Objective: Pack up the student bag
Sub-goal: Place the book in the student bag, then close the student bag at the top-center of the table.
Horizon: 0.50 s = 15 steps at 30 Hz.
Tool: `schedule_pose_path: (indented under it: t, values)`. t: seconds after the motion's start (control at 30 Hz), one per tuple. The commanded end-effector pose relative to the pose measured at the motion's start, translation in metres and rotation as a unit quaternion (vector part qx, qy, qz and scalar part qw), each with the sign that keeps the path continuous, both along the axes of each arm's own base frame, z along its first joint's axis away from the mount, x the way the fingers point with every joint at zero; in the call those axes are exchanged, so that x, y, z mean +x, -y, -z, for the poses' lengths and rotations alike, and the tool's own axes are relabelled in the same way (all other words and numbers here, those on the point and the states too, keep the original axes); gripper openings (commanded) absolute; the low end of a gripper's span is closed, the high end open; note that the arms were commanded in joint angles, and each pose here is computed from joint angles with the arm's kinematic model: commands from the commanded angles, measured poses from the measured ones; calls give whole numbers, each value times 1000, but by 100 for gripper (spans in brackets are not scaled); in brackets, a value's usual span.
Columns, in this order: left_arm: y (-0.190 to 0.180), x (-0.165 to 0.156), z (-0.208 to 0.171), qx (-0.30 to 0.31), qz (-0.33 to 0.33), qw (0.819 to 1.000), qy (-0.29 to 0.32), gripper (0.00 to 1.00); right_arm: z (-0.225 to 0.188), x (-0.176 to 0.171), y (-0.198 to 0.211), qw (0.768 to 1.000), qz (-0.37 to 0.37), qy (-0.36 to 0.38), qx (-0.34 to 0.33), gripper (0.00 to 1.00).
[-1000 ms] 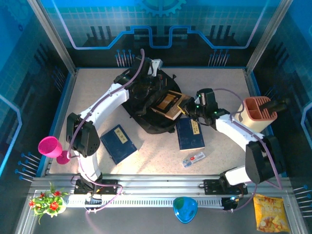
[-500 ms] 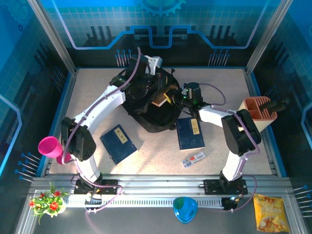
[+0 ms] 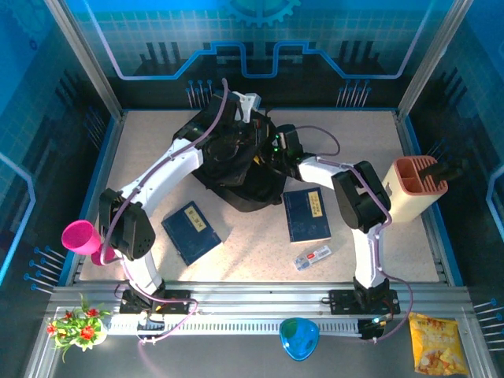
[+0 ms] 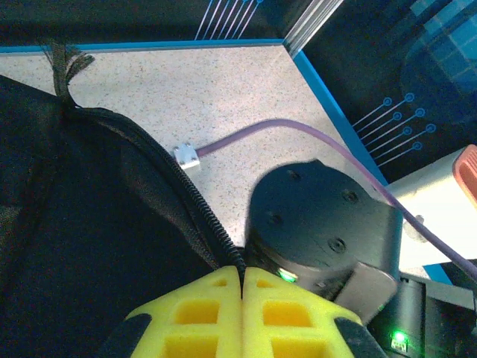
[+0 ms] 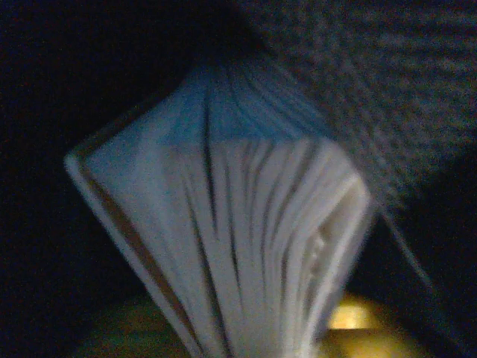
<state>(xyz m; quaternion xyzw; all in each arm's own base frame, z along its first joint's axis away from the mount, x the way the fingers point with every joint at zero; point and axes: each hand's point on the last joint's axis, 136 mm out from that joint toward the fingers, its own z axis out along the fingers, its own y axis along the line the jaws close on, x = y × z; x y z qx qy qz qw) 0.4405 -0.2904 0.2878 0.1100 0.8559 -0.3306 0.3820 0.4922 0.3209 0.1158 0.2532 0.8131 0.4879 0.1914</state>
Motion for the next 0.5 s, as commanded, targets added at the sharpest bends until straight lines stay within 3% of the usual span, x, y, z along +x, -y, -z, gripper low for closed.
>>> schedule_pose_path:
  t: [0.0,0.17,0.47]
  values:
    - [2,2,-5,-16,0,1000,9,0,21,-11,-1,998,-16,-43,-44,48]
    - [-6,8,7,-11,-16,1000,-6,0,6,-27,23,995,-23,-44,-92,64]
    - [-19,16,29,-4,-37,999,-26,0,-37,-72,64,993,-43,-11,-111,70]
